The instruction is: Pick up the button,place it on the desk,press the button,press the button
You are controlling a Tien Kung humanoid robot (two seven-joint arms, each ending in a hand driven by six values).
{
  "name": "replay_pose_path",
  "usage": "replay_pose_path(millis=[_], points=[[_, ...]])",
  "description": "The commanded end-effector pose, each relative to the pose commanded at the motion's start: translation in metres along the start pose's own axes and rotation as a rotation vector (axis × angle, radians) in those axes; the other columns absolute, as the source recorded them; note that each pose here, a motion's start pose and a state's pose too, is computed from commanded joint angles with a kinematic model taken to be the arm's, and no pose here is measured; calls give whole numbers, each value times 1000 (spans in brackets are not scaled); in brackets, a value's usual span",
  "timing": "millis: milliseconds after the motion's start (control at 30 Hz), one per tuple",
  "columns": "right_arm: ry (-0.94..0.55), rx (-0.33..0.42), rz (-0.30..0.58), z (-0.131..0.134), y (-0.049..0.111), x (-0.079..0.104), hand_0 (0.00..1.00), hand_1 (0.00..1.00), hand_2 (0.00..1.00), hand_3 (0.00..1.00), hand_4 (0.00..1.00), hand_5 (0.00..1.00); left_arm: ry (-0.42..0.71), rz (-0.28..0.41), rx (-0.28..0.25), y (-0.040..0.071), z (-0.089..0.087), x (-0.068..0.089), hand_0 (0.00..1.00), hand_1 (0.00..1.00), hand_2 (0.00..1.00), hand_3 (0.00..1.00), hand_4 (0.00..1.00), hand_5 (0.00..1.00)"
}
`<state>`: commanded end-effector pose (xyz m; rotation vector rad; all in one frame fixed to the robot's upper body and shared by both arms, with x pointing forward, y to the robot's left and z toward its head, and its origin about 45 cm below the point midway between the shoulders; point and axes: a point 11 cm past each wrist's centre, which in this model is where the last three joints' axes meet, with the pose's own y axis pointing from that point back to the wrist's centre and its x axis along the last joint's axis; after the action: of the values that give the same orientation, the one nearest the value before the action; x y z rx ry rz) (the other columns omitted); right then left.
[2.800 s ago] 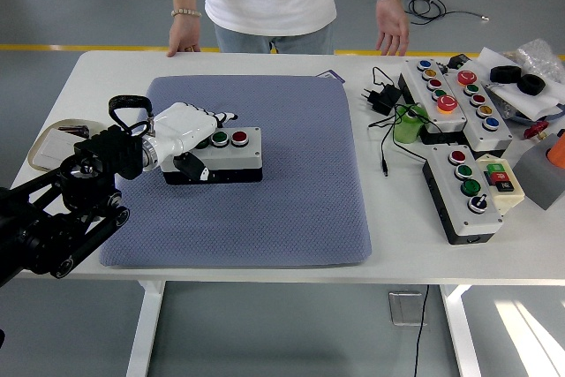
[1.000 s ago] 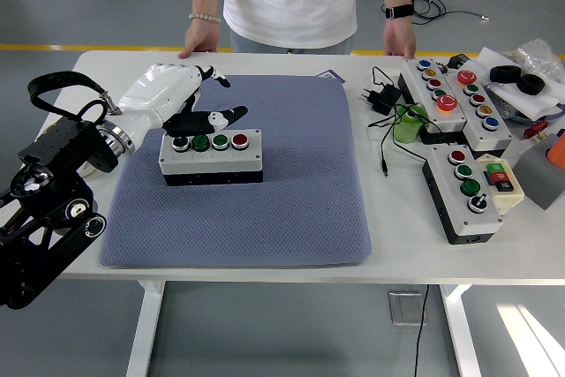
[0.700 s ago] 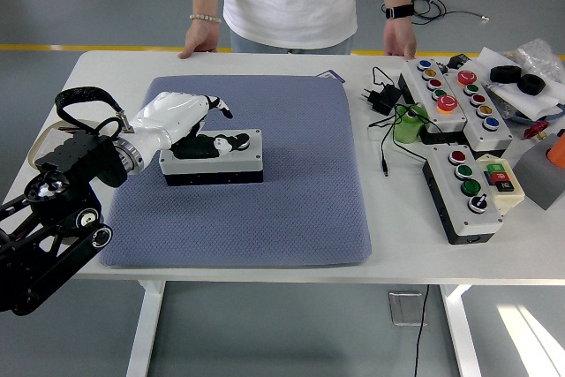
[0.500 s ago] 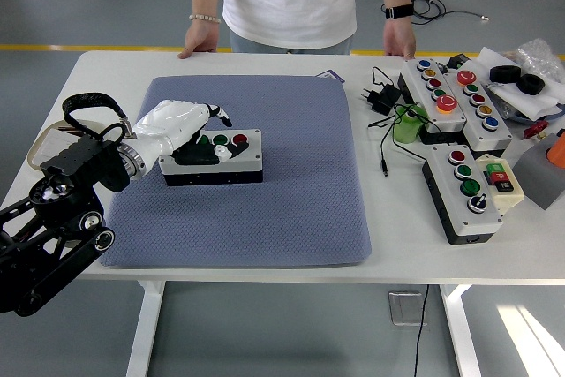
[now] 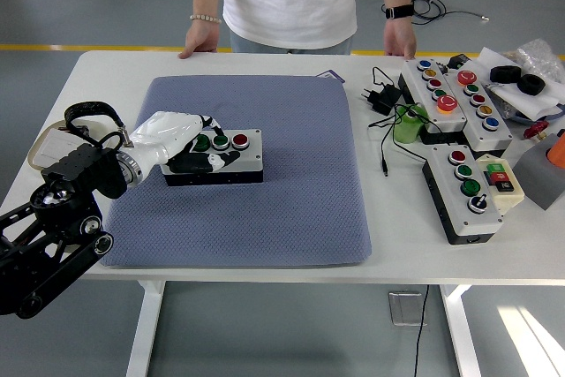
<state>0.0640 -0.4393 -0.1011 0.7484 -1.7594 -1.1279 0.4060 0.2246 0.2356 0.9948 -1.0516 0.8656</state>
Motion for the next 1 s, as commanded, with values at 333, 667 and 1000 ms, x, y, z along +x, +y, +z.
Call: replay_pose_path(millis=[333, 667, 1000], points=[[-1, 0, -1, 0, 0, -1, 787, 797, 817, 751, 412, 479, -2, -25, 14, 0, -3, -8, 9, 2, 76, 746, 789, 998], [-2, 1, -1, 0, 0, 0, 787, 797, 817, 751, 412, 479, -14, -65, 40, 0, -9, -17, 10, 2, 76, 747, 786, 998], [0, 0, -2, 0, 0, -1, 787, 797, 817, 751, 412, 479, -7, -8, 17, -1, -4, -6, 11, 2, 76, 746, 786, 998]])
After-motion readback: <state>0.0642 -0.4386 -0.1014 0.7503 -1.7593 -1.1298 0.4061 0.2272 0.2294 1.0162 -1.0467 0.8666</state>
